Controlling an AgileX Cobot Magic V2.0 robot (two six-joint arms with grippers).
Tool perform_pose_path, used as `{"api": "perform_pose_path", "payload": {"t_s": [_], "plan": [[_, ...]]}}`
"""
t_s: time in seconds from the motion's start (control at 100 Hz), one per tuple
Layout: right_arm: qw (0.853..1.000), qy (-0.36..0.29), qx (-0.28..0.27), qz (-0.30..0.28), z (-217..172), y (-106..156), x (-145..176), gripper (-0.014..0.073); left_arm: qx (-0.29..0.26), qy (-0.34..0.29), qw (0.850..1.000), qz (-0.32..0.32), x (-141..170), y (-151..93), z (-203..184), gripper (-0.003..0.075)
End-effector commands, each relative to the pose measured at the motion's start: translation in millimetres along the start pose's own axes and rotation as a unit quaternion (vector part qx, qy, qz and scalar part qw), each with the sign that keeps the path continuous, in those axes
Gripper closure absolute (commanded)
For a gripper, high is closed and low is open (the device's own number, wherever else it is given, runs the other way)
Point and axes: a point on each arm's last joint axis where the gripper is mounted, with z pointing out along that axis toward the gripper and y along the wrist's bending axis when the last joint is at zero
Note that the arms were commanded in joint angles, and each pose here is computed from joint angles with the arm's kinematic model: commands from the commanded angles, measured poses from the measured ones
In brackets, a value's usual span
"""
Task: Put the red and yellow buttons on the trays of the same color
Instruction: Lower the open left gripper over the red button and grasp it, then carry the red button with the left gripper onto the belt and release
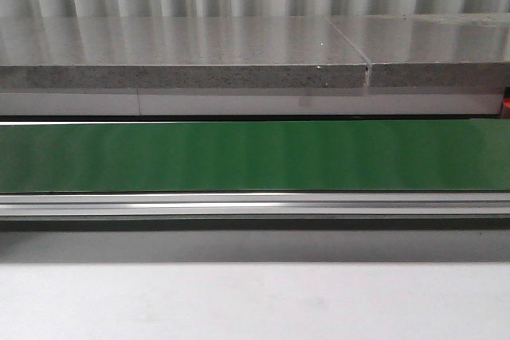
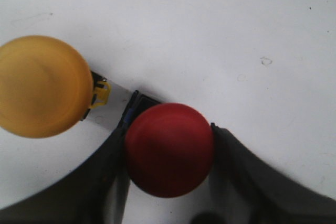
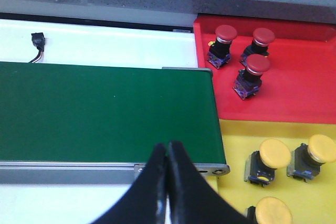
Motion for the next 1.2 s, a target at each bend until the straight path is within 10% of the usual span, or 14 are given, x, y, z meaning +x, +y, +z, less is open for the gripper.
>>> {"api": "perform_pose_path", "payload": {"t_s": [0.0,0.65,1.19], "plan": [[0.999,-0.047,0.008,-0.007,-3.9,-1.4,-12.9,0.0663,0.020,-0.061,0.998,0.002,-14.8,-10.2,-37.3,0.0694],[0.999,-0.047,0.008,-0.007,-3.9,-1.4,-12.9,0.0663,0.077,-0.086,0.976,0.186,-0.9,-79.0,-169.4,0.0740],[0.999,-0.047,0.008,-0.007,-3.9,-1.4,-12.9,0.0663,0.088,0.004,0.962,0.259,27.8,-99.8,-164.3,0.0740]]}}
